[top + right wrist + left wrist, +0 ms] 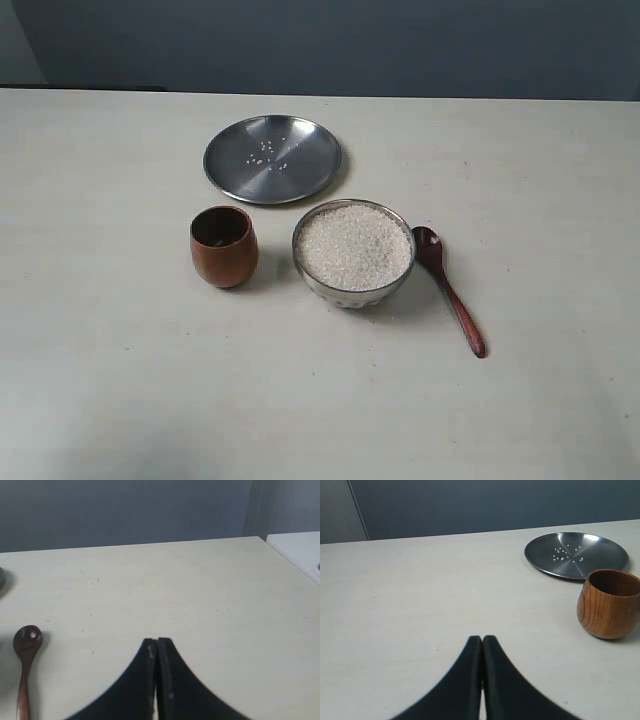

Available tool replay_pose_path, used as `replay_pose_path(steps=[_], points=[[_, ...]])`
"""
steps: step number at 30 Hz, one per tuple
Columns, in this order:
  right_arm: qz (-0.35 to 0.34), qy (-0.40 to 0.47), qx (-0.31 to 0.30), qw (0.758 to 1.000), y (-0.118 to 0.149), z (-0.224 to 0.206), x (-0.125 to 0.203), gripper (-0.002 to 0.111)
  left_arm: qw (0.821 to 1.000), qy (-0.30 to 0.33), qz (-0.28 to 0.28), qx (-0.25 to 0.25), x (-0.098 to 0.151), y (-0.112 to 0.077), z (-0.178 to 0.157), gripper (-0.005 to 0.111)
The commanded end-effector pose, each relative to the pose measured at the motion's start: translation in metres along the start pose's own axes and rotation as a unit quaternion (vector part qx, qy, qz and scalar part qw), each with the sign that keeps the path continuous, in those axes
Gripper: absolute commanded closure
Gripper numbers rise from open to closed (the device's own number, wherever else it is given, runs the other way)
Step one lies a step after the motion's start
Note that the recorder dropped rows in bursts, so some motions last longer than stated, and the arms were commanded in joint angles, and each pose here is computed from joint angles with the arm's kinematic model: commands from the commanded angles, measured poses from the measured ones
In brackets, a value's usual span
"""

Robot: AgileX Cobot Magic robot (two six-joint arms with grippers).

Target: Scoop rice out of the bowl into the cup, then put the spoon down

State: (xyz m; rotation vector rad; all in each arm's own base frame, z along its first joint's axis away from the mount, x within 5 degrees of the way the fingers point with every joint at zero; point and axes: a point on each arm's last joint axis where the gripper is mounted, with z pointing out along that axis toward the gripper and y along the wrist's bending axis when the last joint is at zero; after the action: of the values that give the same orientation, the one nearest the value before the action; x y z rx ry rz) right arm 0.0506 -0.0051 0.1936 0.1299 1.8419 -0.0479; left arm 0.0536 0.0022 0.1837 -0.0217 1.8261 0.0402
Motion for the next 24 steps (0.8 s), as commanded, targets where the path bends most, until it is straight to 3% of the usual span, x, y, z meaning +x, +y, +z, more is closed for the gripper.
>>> replay_pose_path(steps=[1, 6, 14, 19, 24], points=[[-0.002, -0.006, 0.004, 1.0, -0.001, -0.001, -0.002, 0.108, 1.0, -0.004, -0.005, 0.0, 0.001, 0.0, 0.0, 0.106], [-0.005, -0.012, 0.005, 1.0, -0.001, -0.001, -0.003, 0.108, 1.0, -0.004, -0.005, 0.0, 0.001, 0.0, 0.0, 0.106], [-0.003, -0.174, 0.0, 0.985, 0.0, -0.006, -0.032, 0.108, 1.0, -0.004, -0.005, 0.0, 0.001, 0.0, 0.0, 0.106], [0.065, -0.268, -0.013, 0.961, -0.001, -0.014, -0.048, 0.108, 1.0, -0.004, -0.005, 0.0, 0.001, 0.0, 0.0, 0.106], [0.121, -0.365, -0.016, 0.923, -0.005, -0.025, -0.062, 0.108, 1.0, -0.004, -0.005, 0.0, 0.001, 0.0, 0.0, 0.106]])
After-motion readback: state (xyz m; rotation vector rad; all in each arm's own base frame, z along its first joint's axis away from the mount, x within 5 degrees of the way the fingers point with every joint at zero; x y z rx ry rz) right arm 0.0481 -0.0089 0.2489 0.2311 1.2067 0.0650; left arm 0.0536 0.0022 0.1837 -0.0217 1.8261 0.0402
